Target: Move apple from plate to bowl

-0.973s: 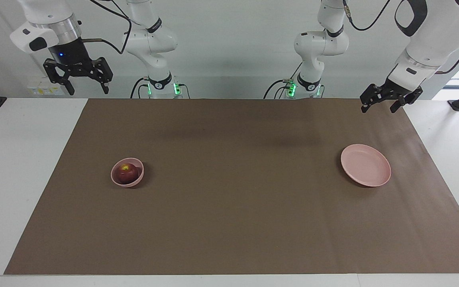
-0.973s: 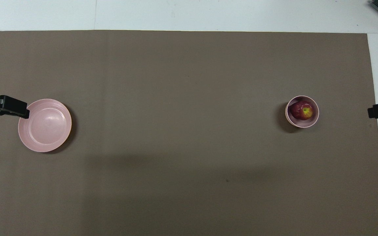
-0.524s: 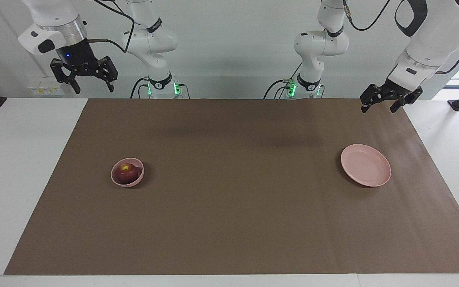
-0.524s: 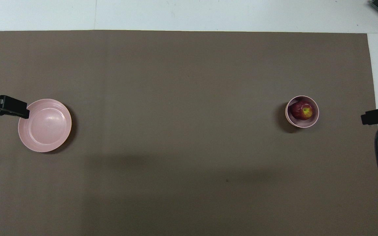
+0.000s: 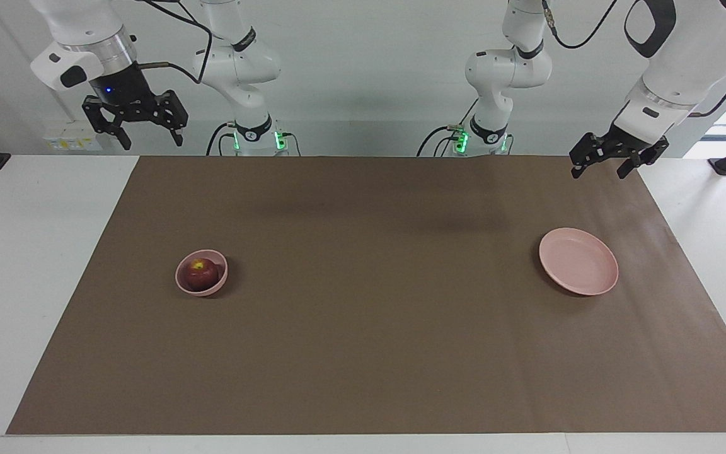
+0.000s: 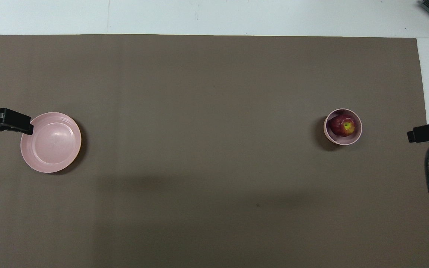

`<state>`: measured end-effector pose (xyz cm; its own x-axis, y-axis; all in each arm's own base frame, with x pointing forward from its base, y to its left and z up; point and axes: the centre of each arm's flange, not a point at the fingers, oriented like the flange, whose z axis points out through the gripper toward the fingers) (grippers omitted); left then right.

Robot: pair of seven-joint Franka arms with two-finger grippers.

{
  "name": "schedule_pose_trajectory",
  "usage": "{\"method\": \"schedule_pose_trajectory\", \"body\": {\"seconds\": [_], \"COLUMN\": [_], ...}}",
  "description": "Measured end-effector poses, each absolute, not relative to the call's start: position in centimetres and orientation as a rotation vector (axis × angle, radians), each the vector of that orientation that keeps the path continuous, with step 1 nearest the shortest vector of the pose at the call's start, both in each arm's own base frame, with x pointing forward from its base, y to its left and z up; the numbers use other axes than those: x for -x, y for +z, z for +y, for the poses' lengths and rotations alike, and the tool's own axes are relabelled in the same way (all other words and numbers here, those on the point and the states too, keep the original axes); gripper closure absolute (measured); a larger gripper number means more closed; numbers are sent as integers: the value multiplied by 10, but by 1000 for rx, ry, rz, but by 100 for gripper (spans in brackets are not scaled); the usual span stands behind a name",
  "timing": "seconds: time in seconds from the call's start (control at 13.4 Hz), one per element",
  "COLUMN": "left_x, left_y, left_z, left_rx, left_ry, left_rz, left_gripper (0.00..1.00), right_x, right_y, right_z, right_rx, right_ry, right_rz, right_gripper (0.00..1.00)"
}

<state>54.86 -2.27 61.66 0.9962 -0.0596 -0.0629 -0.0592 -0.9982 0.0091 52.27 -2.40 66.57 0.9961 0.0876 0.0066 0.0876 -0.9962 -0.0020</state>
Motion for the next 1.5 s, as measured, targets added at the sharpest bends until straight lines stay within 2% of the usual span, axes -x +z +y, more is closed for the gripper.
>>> {"method": "schedule_pose_trajectory", "body": {"seconds": [0.82,1.5], "left_x": [-545,-544], "left_y": [623,624], "left_z": [-24,-25], "left_rx": [-3131,-3130], "left_ry": [-120,-128], "left_rz": [-98,-100], "left_gripper": [0,0], "right_x": [-513,-524], "right_y": [660,662], "right_z": [-17,-22], "right_rx": [3130,3136], "right_ry": [-17,-2], "right_rz": [-163,-142], "right_gripper": [0,0]}}
